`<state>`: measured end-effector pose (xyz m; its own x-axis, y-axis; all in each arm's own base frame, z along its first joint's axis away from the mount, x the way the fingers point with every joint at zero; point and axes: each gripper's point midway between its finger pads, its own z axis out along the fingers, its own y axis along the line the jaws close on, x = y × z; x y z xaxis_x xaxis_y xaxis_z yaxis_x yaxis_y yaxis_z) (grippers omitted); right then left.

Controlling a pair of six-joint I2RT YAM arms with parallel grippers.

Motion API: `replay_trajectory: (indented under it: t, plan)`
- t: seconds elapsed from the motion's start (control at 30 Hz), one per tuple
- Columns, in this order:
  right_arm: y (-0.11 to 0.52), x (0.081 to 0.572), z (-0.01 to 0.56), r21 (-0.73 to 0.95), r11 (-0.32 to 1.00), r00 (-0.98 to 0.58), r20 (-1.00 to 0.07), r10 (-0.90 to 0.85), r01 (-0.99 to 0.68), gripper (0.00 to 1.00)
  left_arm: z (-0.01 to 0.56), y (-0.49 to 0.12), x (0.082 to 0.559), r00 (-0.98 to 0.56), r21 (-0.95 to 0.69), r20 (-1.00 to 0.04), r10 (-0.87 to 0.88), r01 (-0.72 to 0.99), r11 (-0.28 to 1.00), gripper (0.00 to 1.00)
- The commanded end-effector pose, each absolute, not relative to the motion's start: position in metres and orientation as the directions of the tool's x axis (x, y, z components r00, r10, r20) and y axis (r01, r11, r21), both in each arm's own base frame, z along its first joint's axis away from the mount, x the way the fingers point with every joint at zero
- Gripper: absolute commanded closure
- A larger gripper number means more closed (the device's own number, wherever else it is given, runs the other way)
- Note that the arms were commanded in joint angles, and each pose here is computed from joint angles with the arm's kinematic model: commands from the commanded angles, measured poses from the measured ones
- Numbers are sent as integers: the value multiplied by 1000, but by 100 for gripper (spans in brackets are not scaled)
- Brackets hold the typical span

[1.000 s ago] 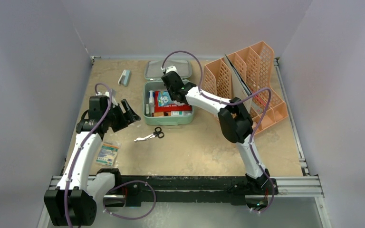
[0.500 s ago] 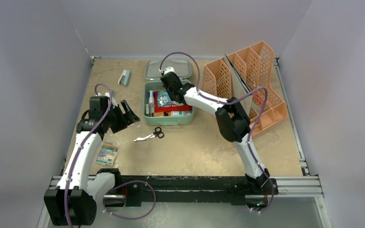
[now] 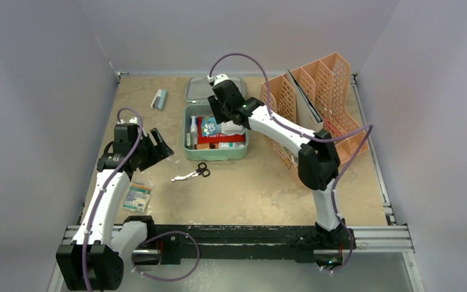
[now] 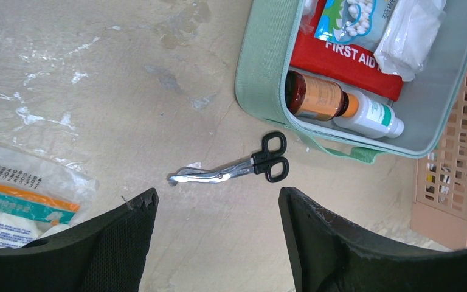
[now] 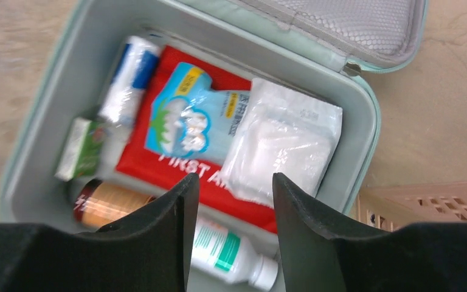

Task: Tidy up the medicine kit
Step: Place the medical item at the medicine box, then adjust the scissors at the center of the board.

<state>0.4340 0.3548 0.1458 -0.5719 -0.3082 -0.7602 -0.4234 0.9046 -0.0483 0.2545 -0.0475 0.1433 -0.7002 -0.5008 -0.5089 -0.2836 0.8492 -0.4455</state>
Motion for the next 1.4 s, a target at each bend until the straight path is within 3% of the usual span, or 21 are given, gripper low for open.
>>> replay_trajectory:
  t: [0.0,0.17,0.4,0.73,0.87,1.37]
  plan:
    - [368,402,188,76,842,-547,-791,-275,-533,51,153,-40,256,-666,-427,-544,-510,-304,852,29]
    - [390,352,199,94,682,-455,-810,-371,-725,56,151,-39,256,-661,-428,-544,-517,-311,849,29]
    - [411,288,188,-73,430,-196,-813,-548,-900,60,149,-36,256,-663,-412,-536,-522,-334,848,29]
    - [433,249,139,-151,236,-33,-775,-631,-960,100,152,-38,256,-654,-425,-544,-526,-325,845,29]
    - [432,260,117,-225,243,1,-735,-678,-944,100,152,-34,255,-649,-412,-547,-529,-341,845,29]
    - [456,257,78,-541,1,397,-618,-679,-841,100,156,-20,251,-615,-367,-575,-540,-396,842,27]
